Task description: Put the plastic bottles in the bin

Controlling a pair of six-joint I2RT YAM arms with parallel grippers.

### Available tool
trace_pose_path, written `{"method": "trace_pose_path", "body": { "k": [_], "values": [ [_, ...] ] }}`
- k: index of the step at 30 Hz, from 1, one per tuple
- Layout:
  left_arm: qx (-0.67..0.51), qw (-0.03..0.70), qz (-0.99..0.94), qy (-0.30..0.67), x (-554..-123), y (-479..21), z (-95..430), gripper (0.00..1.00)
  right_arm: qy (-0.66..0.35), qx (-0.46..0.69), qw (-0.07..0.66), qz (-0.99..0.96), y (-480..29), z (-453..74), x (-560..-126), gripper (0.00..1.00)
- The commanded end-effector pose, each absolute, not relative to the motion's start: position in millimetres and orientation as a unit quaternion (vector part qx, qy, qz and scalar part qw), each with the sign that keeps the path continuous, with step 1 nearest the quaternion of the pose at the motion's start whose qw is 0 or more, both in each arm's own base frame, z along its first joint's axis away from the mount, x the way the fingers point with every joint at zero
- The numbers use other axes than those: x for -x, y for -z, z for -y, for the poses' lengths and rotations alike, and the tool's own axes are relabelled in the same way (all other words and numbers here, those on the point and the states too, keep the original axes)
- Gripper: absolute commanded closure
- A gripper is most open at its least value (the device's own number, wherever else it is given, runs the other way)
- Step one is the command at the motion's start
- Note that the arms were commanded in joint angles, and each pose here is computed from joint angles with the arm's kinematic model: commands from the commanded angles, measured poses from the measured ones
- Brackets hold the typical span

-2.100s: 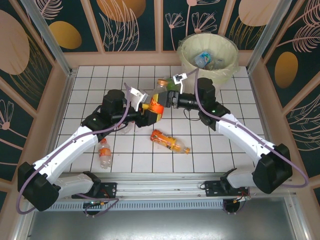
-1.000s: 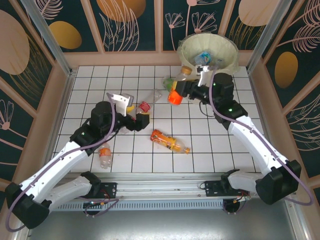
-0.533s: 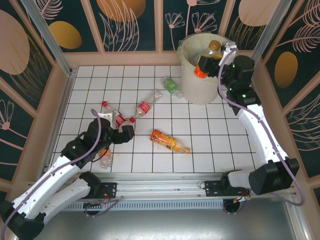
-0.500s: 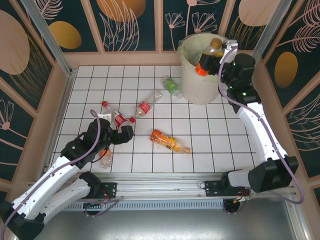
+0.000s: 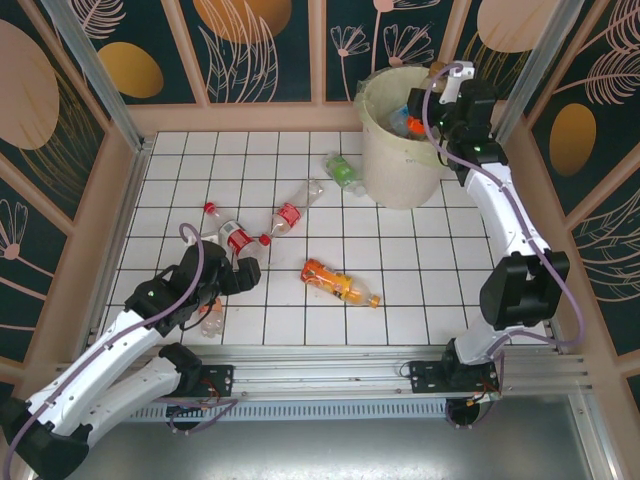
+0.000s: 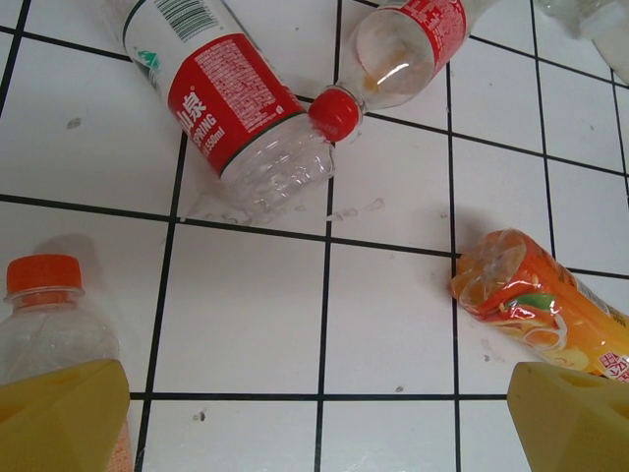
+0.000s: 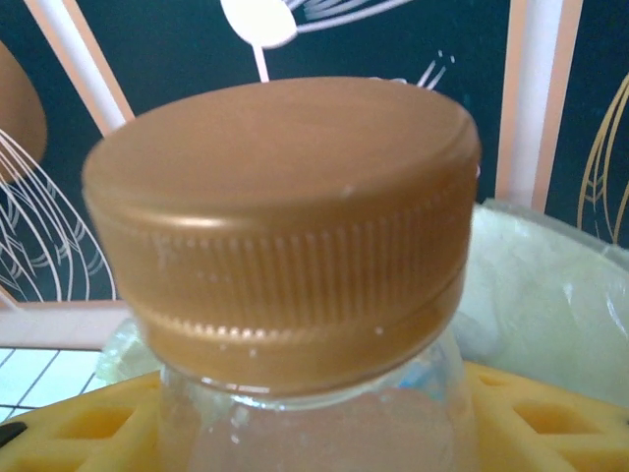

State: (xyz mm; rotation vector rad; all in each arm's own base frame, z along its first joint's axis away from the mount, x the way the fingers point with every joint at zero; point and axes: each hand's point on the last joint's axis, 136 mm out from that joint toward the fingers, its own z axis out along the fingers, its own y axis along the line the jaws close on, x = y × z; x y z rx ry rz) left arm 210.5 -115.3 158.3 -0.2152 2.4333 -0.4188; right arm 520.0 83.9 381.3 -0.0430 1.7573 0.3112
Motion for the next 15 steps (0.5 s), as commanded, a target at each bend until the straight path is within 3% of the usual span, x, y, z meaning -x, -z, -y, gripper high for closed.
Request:
{"method": "trace_pose_path", "body": {
  "k": [1,7,15],
  "values": [
    [0.082,0.326,-0.93,0.149,-209.4,-155.6,111.2,0.01,-0.133,0.027,0.644,-0.753,-397.7,-80.6,-515.6,0.33],
    [0.088,0.33,-0.929,0.143,-209.9,-156.1,107.7,0.02,-0.143,0.03,0.64,-0.754,-399.4,-80.8,-513.7,0.19],
    [0.126,0.292,-0.944,0.091,-202.5,-140.6,91.6,0.01,-0.171,0.046,0.649,-0.74,-417.0,-88.3,-491.0,0.15]
  ]
}}
